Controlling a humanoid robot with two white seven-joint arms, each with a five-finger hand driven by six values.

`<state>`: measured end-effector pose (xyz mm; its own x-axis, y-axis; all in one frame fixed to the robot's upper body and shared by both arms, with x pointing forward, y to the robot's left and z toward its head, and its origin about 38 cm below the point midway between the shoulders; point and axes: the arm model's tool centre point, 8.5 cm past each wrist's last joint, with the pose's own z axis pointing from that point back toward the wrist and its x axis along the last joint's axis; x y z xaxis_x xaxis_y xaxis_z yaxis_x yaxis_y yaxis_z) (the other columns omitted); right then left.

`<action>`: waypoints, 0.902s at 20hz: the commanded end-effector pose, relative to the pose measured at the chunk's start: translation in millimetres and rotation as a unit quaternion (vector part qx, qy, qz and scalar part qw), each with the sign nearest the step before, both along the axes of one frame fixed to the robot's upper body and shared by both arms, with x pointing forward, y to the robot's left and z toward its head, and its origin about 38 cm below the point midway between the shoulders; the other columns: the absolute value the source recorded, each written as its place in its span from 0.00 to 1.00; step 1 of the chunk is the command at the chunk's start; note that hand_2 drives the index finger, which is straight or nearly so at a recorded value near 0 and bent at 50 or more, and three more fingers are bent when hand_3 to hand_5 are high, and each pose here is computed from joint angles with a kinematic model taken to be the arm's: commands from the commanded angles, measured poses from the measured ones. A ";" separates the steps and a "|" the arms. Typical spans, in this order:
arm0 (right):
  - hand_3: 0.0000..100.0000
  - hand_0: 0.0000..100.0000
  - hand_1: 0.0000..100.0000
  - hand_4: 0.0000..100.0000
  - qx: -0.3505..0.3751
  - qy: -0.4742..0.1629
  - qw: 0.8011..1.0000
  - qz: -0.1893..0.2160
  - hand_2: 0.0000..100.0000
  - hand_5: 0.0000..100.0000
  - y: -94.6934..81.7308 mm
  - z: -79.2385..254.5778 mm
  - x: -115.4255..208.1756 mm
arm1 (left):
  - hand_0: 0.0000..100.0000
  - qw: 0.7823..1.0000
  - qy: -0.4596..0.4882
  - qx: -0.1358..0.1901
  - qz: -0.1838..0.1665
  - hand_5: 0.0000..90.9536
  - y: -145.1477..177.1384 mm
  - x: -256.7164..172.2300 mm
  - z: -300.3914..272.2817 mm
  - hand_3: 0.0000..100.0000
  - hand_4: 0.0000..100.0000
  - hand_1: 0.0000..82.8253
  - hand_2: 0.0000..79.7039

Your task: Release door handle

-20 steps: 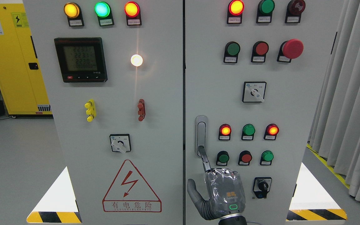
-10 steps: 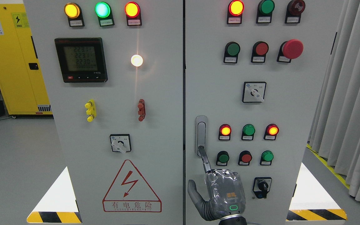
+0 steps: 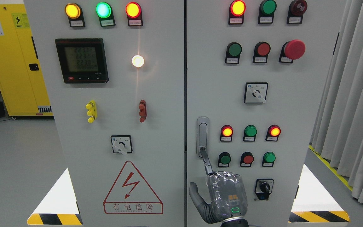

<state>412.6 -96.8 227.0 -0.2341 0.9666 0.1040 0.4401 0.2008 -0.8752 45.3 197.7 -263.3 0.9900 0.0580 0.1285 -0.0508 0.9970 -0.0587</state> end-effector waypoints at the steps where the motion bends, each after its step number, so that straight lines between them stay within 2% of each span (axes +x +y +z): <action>1: 1.00 0.58 0.34 1.00 -0.001 0.005 1.000 0.000 0.02 1.00 -0.1 -1.7 0.0 | 0.12 1.000 -0.001 0.000 -0.001 0.00 0.0 0.1 0.0 0.00 0.00 0.67 0.00; 18: 1.00 0.59 0.33 1.00 -0.001 0.012 1.000 0.000 0.03 1.00 -0.1 -7.0 -2.3 | 0.12 1.000 0.000 0.000 0.000 0.00 0.0 0.0 0.0 0.00 0.00 0.67 0.00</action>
<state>411.3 -96.7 220.5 -0.2324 0.9667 0.1067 0.4157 0.1979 -0.8877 45.4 197.7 -263.3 0.9899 0.0577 0.1296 -0.0504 0.9970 -0.0587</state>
